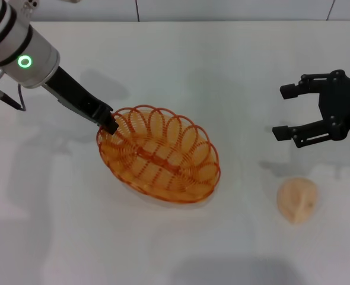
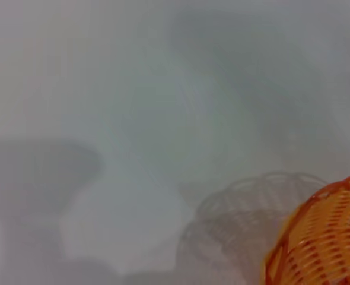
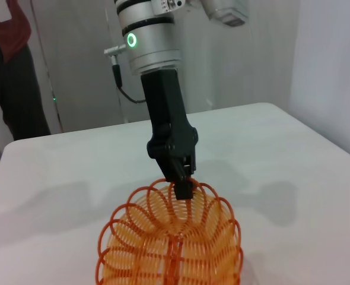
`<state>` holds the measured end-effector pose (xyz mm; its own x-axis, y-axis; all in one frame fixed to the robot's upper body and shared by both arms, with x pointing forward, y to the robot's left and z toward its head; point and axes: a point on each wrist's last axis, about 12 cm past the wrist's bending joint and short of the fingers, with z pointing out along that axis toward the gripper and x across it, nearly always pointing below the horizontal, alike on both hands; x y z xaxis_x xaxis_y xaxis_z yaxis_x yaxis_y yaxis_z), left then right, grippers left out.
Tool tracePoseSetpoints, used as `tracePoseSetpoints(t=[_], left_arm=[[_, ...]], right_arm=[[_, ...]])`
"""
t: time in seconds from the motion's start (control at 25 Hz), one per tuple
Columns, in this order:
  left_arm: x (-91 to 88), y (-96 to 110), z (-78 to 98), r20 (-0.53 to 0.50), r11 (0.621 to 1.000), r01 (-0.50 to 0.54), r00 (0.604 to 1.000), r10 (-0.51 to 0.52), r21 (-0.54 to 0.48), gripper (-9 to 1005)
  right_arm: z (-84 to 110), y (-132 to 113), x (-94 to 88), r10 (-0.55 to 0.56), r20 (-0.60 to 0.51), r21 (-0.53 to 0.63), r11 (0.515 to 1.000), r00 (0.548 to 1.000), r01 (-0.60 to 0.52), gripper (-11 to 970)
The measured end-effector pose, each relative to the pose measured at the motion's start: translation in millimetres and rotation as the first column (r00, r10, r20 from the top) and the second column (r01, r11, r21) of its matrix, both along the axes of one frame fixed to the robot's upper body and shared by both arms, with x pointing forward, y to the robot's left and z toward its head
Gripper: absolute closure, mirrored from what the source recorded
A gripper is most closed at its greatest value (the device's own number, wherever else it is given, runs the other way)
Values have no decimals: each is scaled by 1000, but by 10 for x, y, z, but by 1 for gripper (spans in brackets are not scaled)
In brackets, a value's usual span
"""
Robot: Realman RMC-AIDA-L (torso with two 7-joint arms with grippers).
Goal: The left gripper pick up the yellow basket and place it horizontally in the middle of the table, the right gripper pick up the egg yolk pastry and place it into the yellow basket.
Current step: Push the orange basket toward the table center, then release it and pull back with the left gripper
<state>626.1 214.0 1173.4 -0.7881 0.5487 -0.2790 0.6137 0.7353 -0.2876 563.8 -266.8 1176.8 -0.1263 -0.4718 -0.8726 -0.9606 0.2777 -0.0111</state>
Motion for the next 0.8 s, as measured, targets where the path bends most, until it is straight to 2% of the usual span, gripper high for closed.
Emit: tracePoseSetpoints(t=[0.2, 0.28, 0.4, 0.6, 0.8], left_arm=[[-3, -54, 27, -32, 997, -64, 998, 63, -51, 916], [-1, -49, 31, -58, 983, -139, 989, 132, -122, 920], [2, -4, 4, -85, 963, -217, 975, 206, -163, 920], [-6, 110, -80, -131, 916, -356, 932, 337, -183, 920], [-34, 197, -203, -169, 882, -437, 896, 411, -175, 920]], right_arm=[[5, -8, 6, -4, 6, 0, 1000, 1000, 4, 89], [6, -9, 7, -3, 9, 0, 1000, 1000, 3, 89], [0, -10, 3, 3, 21, 4, 1000, 1000, -3, 89], [1, -14, -7, 9, 26, 5, 1000, 1000, -9, 89], [5, -13, -17, 20, 36, 9, 1000, 999, -21, 89]])
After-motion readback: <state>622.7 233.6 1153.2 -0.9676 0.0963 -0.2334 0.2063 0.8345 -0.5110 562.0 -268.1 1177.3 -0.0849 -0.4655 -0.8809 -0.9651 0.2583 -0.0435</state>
